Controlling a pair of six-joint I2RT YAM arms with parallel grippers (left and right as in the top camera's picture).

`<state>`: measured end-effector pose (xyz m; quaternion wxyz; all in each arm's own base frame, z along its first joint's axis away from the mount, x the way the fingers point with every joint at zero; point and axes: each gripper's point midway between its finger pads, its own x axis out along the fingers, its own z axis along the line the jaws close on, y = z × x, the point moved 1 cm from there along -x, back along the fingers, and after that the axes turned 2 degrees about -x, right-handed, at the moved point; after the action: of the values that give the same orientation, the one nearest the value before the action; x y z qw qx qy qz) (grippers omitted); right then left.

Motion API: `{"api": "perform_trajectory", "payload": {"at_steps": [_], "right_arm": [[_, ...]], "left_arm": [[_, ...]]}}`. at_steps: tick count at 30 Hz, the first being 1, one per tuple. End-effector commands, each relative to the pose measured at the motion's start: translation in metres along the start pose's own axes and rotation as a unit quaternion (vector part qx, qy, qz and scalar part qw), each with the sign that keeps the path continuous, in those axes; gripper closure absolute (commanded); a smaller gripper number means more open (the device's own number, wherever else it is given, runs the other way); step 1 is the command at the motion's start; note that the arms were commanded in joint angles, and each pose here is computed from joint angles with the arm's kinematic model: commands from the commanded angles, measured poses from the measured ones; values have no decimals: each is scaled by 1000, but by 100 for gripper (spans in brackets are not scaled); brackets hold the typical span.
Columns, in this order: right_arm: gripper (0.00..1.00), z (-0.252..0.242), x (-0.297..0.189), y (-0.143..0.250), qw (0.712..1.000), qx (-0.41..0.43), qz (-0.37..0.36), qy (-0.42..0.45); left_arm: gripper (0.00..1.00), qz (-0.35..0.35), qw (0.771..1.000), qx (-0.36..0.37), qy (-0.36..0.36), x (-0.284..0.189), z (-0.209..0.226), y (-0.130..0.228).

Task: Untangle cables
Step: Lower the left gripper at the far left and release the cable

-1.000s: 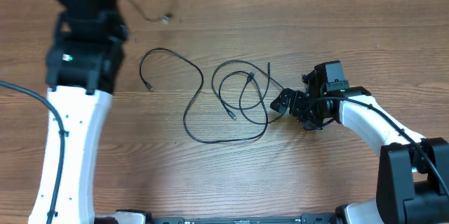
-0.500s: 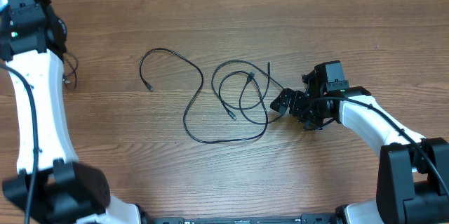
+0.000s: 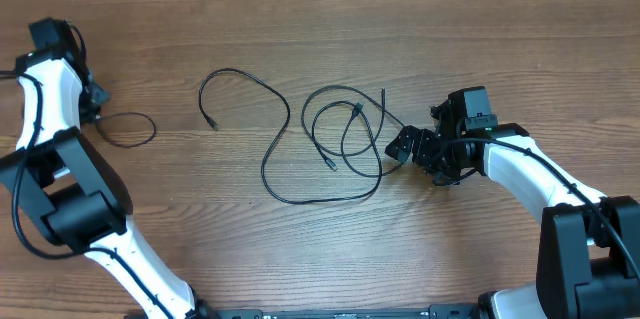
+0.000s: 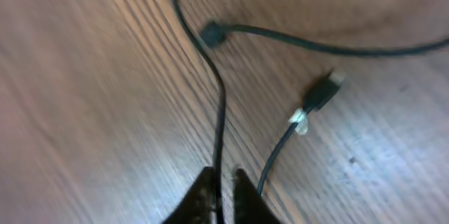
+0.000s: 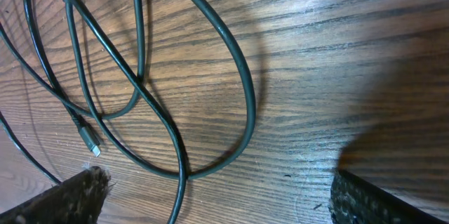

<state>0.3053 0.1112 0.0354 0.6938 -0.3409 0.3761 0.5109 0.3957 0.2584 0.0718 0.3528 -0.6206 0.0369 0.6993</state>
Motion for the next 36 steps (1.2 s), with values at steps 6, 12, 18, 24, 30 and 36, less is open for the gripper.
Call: {"api": "perform_trajectory", "payload": {"at_steps": [6, 12, 18, 24, 30, 36], "right_arm": [[0, 7, -4, -11, 1000, -5, -13, -8], [0, 7, -4, -11, 1000, -5, -13, -8], [0, 7, -4, -11, 1000, -5, -13, -8], [0, 7, -4, -11, 1000, -5, -13, -8], [0, 7, -4, -11, 1000, -5, -13, -8], [0, 7, -4, -11, 1000, -5, -13, -8]], "left_arm": [[35, 51, 998, 15, 39, 17, -15, 17], [0, 92, 977, 89, 169, 6, -53, 32], [0, 109, 973, 34, 199, -19, -49, 20], [0, 122, 956, 3, 265, -73, -53, -3], [43, 161, 931, 19, 326, -98, -74, 13], [96, 173, 949, 56, 259, -74, -73, 43]]}}
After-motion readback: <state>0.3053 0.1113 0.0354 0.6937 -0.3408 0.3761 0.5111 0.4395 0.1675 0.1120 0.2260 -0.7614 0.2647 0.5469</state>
